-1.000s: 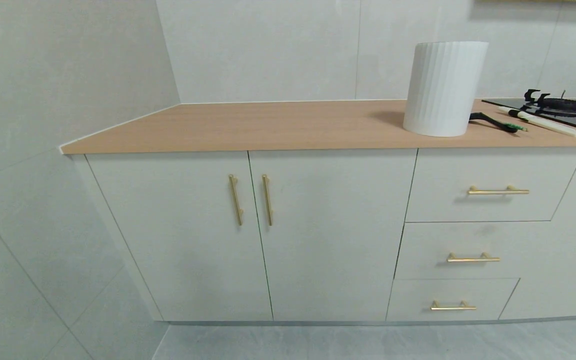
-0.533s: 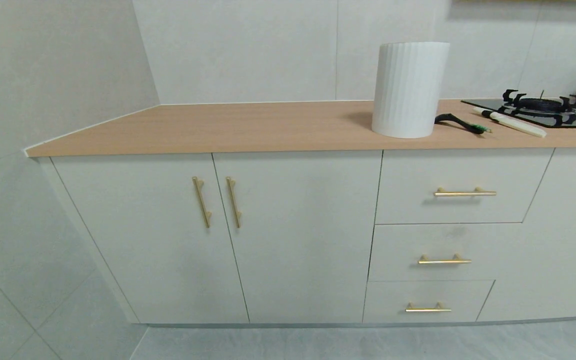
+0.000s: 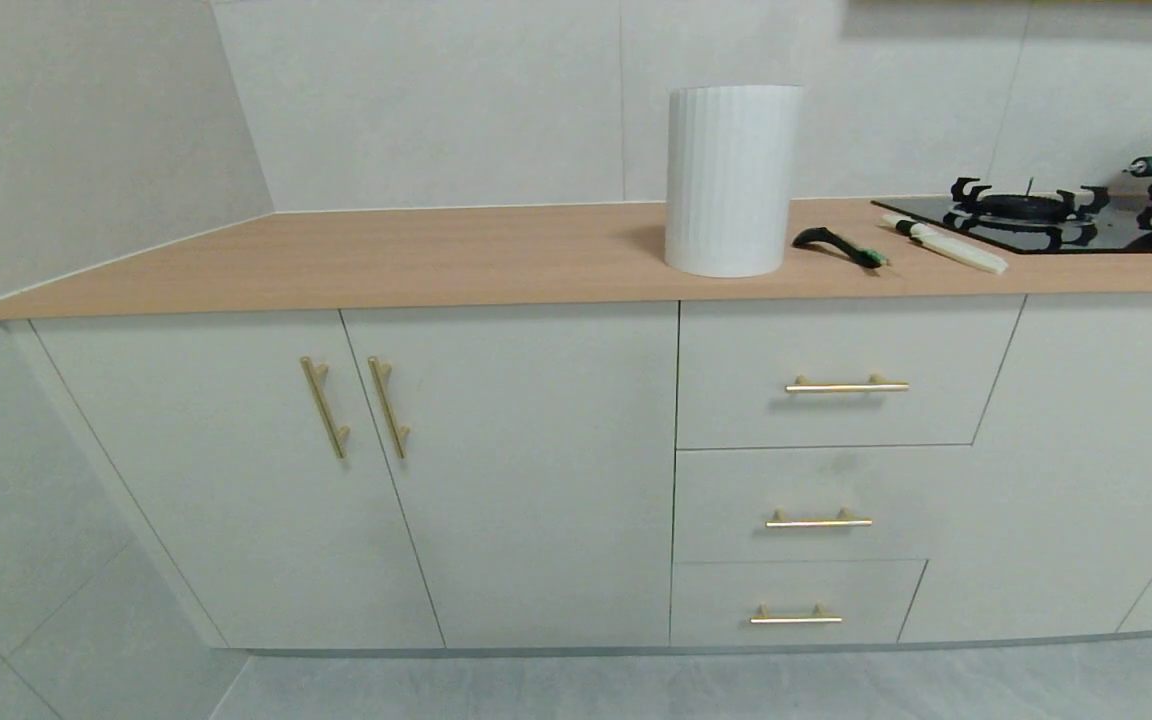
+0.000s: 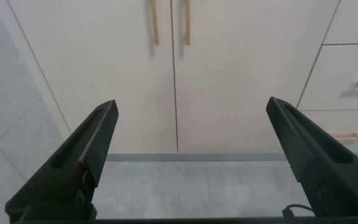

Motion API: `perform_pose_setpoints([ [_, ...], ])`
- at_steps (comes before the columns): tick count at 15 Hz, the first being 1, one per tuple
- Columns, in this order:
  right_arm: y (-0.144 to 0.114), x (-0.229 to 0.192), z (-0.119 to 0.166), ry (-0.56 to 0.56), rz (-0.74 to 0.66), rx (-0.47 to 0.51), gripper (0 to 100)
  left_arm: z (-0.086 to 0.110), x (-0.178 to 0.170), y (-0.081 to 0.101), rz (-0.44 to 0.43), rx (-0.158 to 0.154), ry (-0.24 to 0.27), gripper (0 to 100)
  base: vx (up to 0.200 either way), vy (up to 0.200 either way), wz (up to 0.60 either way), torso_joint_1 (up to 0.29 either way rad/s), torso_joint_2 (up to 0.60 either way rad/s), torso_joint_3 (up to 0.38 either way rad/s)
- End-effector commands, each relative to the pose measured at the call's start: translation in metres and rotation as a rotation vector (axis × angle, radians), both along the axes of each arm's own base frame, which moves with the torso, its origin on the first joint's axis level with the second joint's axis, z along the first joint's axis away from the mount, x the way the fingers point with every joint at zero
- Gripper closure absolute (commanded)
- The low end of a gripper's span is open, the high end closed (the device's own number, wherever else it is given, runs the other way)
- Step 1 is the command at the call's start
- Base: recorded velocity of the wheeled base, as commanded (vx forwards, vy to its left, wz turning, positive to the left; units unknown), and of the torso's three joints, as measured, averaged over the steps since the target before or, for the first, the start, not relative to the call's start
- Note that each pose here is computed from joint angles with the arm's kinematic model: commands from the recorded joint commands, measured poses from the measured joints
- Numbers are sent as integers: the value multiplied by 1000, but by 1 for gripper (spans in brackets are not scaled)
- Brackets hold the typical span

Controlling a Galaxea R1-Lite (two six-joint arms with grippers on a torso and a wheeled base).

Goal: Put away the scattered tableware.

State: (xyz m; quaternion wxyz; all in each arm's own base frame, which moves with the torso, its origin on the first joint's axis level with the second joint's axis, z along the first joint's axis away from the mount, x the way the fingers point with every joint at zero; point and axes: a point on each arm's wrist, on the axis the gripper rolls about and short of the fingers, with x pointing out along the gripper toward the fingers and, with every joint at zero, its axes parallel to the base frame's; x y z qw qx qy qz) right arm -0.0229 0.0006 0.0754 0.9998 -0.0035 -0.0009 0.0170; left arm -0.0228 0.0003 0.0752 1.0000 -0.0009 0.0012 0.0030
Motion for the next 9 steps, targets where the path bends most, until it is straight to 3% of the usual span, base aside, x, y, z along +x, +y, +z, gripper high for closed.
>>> perform_pose_setpoints([
  [1,0,0,0,2,0,-1,0,0,0,0,0,-1,-1,0,0,0,0,0,0,0],
  [3,0,0,0,3,0,-1,0,0,0,0,-1,-1,1,0,0,0,0,0,0,0],
  [6,0,0,0,2,-2,-1,0,0,0,0,-1,-1,1,0,200,0,0,2,4,2],
  [9,0,0,0,3,-5,-1,0,0,0,0,-1,0,-1,0,0,0,0,0,0,0],
])
